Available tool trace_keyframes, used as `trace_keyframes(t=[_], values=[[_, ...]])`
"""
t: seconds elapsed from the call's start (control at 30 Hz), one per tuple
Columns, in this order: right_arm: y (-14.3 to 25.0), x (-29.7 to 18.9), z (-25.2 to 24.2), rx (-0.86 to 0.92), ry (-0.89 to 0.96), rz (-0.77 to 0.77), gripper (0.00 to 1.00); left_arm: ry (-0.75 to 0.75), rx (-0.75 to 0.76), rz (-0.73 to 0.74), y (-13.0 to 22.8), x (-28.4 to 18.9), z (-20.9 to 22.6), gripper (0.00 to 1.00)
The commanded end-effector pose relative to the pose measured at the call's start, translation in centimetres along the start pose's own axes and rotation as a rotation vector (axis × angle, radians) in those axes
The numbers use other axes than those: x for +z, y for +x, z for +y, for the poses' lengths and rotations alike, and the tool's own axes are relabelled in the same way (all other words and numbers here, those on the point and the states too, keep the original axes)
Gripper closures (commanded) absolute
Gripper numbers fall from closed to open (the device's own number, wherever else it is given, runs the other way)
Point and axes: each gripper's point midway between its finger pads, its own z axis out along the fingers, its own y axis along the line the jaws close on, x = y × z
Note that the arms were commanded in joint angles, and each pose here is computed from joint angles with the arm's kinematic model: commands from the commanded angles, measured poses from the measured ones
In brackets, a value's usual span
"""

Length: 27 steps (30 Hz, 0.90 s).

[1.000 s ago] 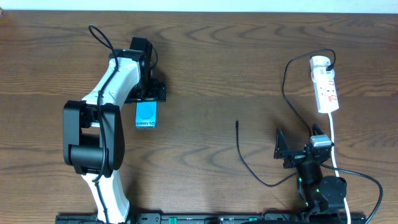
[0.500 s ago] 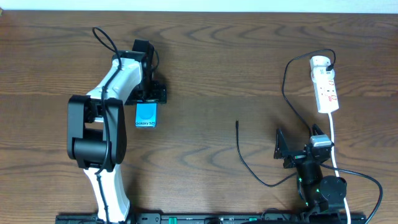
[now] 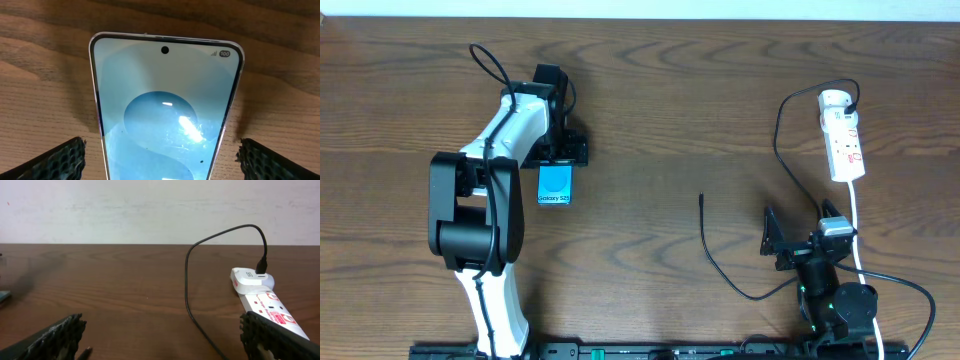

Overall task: Plug charger to phone and switch on socket
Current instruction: 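Lower the left gripper and close it on the phone's bottom edge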

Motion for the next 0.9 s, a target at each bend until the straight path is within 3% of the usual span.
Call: trace_keyframes(t=[0.0, 0.87], values=[[0.1, 0.0, 0.0, 0.012, -0.001, 0.002, 0.01, -0.018, -0.006, 0.026, 0.7, 0.7, 0.5, 0.02], [0.1, 0.0, 0.0, 0.013, -0.001, 0.002, 0.01, -0.023, 0.001, 0.050, 1.9, 2.2, 0.7, 0.02]])
